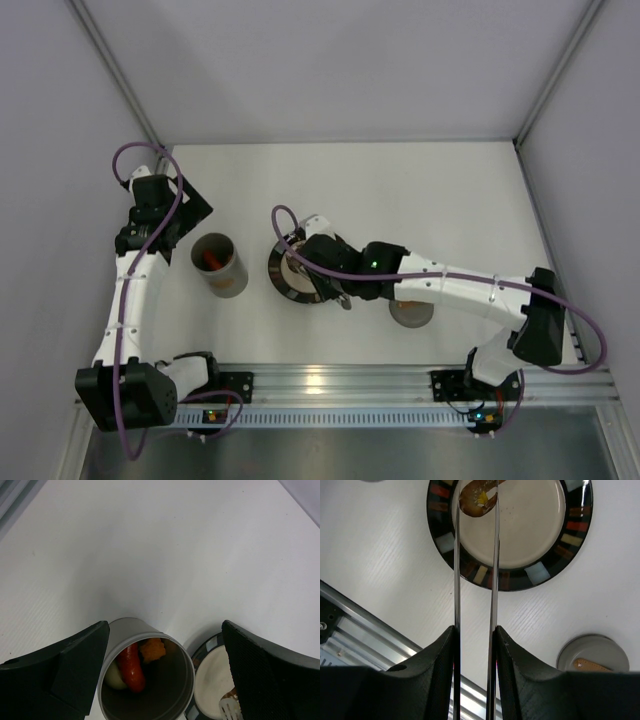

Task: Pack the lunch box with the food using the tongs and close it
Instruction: Pick up the fake food from the plate, then place the fake food in the packing box.

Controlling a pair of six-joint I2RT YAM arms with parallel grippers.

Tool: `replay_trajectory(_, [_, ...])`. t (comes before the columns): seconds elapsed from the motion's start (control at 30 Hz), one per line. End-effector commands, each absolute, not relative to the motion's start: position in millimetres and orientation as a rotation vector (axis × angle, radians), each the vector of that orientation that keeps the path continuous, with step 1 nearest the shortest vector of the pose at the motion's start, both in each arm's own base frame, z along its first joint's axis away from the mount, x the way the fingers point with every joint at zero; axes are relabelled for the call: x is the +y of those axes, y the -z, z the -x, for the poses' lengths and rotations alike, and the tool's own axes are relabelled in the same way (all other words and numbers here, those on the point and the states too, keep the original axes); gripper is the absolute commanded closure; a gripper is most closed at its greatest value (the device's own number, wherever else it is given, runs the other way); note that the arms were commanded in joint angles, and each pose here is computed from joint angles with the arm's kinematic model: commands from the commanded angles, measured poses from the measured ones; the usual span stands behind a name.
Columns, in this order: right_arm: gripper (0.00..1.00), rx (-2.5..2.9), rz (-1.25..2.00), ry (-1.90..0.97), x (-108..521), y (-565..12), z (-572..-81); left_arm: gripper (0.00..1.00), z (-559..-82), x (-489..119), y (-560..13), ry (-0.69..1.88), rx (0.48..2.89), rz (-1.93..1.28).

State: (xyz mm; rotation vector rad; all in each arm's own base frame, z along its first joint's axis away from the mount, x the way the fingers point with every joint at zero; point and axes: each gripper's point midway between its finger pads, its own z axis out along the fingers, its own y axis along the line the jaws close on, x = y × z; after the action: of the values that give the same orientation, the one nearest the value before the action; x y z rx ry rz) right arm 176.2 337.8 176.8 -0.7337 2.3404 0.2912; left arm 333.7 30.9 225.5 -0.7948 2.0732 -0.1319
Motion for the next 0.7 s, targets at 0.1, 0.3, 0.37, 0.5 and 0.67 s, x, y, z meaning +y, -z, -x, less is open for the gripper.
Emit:
replay_trajectory(0.1, [0.78, 2.179, 0.692, -0.349, 357.5, -252.9, -201.4, 0.01, -341.0, 32.5, -241.7, 0.154, 2.003, 0.767])
replay_trajectory(0.3, [0.78, 2.110, 0.736, -0.463, 382.7, -292.2, -201.6, 0.01, -340.9, 33.6, -241.5, 0.146, 2.003, 0.769])
replay_trajectory(0.37, [0.78, 2.100, 0.765, -0.508, 391.8, -297.6, -197.8, 0.01, -341.7, 34.0, -242.6, 0.146, 1.999, 0.769])
replay_trajectory(0.5, [0.78, 2.069, 0.796, -0.592, 408.2, -312.5, -192.7, 0.01, -342.8, 34.1, -244.4, 0.147, 1.996, 0.769])
replay_trajectory(0.67, [0.78, 2.062, 0.852, -0.634, 428.0, -311.4, -182.7, 0.01, -343.1, 34.9, -246.0, 0.145, 1.993, 0.771])
